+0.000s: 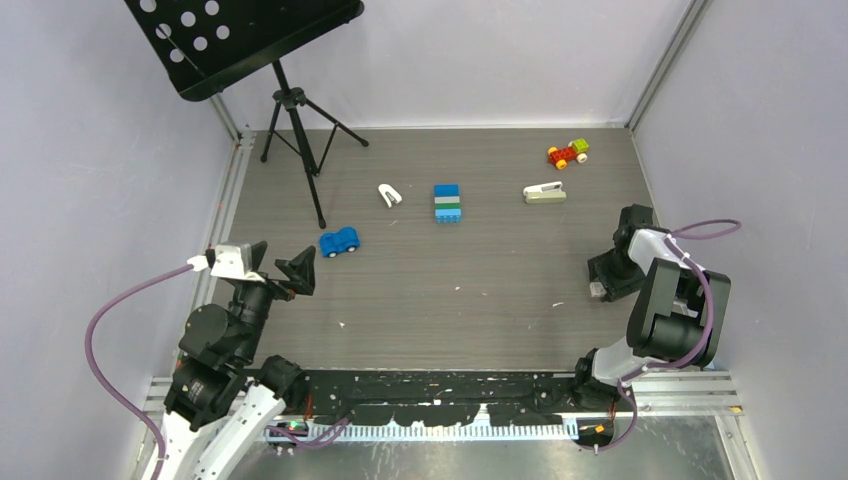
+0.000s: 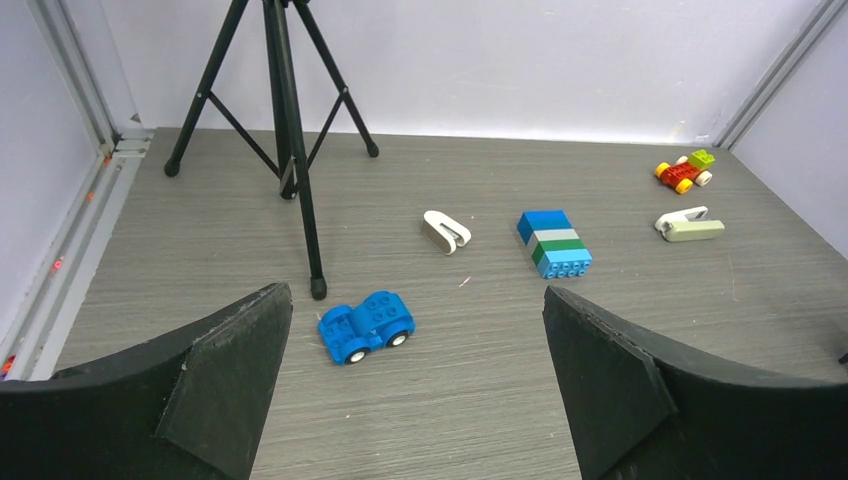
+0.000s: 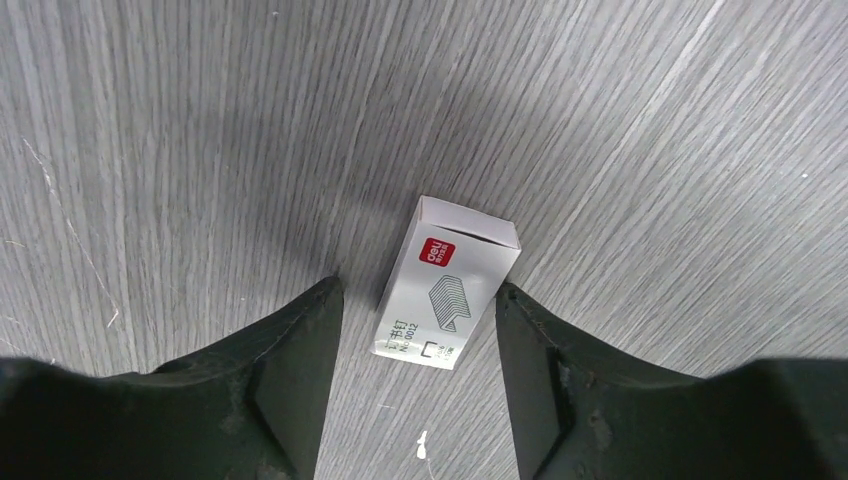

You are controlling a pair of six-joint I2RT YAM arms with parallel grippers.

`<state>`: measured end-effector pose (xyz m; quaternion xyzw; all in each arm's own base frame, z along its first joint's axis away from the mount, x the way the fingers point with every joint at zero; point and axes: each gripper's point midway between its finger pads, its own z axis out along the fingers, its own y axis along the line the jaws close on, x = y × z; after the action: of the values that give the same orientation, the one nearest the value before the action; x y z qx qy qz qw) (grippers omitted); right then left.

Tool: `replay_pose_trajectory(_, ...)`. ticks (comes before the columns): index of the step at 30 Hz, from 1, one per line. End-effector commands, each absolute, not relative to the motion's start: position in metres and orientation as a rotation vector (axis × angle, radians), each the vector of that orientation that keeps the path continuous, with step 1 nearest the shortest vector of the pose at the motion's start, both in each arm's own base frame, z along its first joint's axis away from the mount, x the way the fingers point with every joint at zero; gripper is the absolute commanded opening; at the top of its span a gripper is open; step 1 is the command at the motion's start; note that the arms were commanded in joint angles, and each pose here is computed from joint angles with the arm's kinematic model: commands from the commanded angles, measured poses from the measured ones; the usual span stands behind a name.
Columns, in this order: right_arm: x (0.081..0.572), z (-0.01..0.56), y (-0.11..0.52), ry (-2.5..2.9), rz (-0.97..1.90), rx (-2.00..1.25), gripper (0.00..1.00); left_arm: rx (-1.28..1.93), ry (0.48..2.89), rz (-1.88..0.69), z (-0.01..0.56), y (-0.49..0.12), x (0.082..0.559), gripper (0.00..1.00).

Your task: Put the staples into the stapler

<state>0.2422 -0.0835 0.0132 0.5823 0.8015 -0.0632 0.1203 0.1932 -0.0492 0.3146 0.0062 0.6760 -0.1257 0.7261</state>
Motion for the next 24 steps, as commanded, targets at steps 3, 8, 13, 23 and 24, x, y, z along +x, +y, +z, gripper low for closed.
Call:
replay_pose_trajectory(3, 0.243, -0.002, -0.085, 2.320, -0.177, 1.743, 0.56, 0.009, 1.478, -0.267, 0.319, -0.048, 0.196, 1.00)
replay_pose_trajectory(8, 0.241, -0.008, -0.082, 2.331, -0.165, 1.750, 0.49, 0.012, 1.480, -0.267, 0.318, -0.049, 0.196, 1.00)
replay_pose_trajectory(13, 0.240, -0.010, -0.077, 2.349, -0.137, 1.739, 0.45, 0.014, 1.479, -0.269, 0.318, -0.049, 0.196, 1.00)
replay_pose_trajectory(23, 0.238, -0.003, -0.058, 2.434, -0.030, 1.587, 0.43, 0.024, 1.477, -0.280, 0.318, -0.052, 0.195, 1.00)
replay_pose_trajectory(24, 0.239, -0.002, -0.054, 2.450, -0.025, 1.557, 0.43, 0.024, 1.475, -0.282, 0.319, -0.052, 0.195, 1.00)
